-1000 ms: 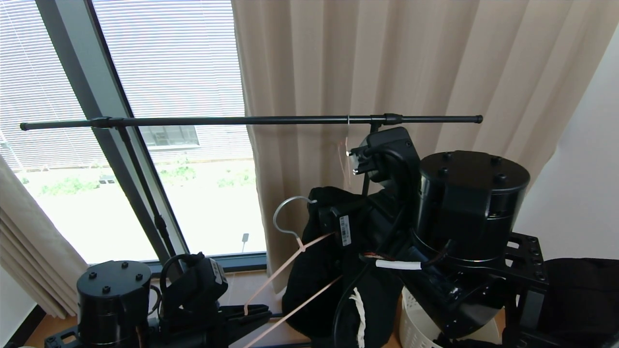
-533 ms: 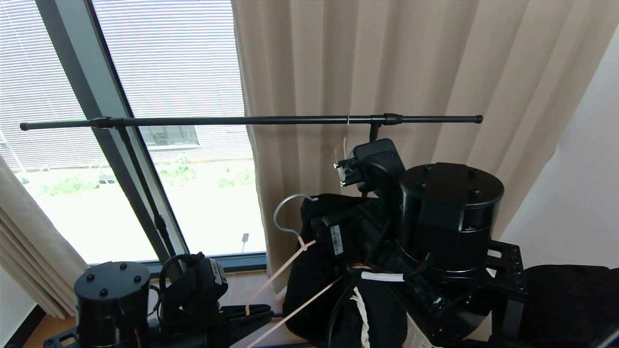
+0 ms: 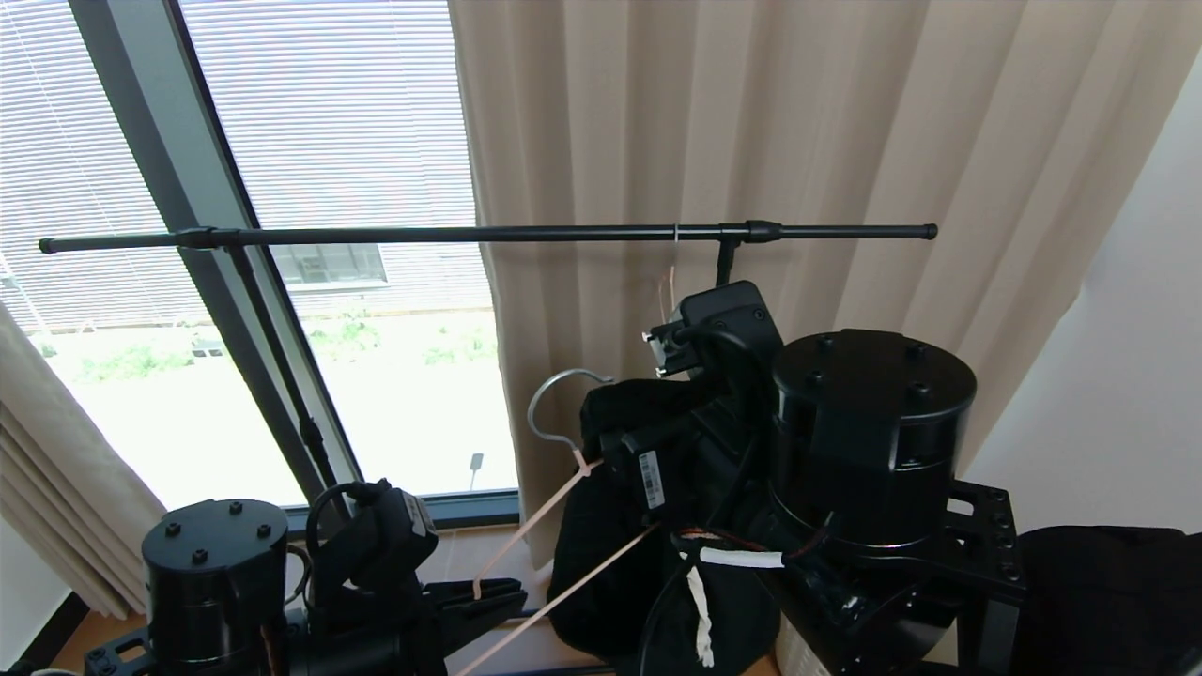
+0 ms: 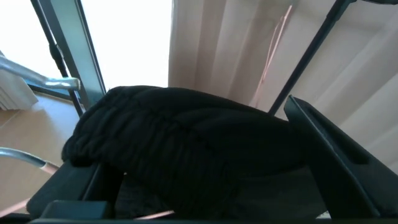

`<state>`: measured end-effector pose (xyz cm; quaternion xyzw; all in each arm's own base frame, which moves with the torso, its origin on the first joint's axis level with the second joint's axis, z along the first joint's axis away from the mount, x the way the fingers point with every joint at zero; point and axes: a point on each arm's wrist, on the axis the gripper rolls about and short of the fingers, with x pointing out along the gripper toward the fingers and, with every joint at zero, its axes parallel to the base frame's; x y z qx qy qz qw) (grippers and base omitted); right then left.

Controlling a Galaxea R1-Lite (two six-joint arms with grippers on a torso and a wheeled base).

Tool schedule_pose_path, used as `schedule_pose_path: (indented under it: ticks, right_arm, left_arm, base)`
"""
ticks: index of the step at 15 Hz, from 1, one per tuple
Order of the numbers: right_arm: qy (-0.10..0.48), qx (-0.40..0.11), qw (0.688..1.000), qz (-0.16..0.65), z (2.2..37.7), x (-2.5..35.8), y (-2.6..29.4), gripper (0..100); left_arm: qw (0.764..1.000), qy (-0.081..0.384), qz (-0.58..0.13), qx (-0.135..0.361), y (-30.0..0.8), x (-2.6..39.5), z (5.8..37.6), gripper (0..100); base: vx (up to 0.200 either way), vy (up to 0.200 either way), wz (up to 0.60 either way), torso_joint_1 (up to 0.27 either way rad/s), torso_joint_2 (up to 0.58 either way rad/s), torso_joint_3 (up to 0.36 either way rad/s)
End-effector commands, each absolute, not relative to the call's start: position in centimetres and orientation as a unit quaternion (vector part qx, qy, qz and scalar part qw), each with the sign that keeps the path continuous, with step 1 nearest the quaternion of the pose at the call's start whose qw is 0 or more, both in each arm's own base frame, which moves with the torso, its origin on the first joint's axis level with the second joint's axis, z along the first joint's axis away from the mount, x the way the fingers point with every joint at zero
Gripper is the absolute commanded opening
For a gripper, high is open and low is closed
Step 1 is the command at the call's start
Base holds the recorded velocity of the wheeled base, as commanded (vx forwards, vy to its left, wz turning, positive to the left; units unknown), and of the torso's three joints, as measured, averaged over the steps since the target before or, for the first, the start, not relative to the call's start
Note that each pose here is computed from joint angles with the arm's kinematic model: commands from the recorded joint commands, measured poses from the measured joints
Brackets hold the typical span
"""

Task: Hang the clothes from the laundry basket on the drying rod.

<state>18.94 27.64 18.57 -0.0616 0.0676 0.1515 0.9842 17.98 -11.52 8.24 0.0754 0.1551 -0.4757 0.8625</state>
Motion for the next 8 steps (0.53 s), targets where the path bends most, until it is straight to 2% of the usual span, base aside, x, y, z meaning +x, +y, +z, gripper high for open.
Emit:
schedule_pose_path:
  ticks: [1, 8]
  right_arm:
    - [0.067, -0.061, 0.984, 0.151, 18.63, 18.86, 27.61, 100]
    - [0.067, -0.062, 0.985, 0.150, 18.59, 18.68, 27.70, 100]
  left_arm:
    - [0.865, 0.154, -0.471, 0.075, -11.41, 18.19, 8.27, 0]
    - [0.872, 0.147, -0.461, 0.074, -11.10, 18.74, 8.15, 0]
  base:
    - [0.000, 0.000, 0.00, 0.000, 0.00, 0.000]
    - [0.000, 0.000, 0.00, 0.000, 0.00, 0.000]
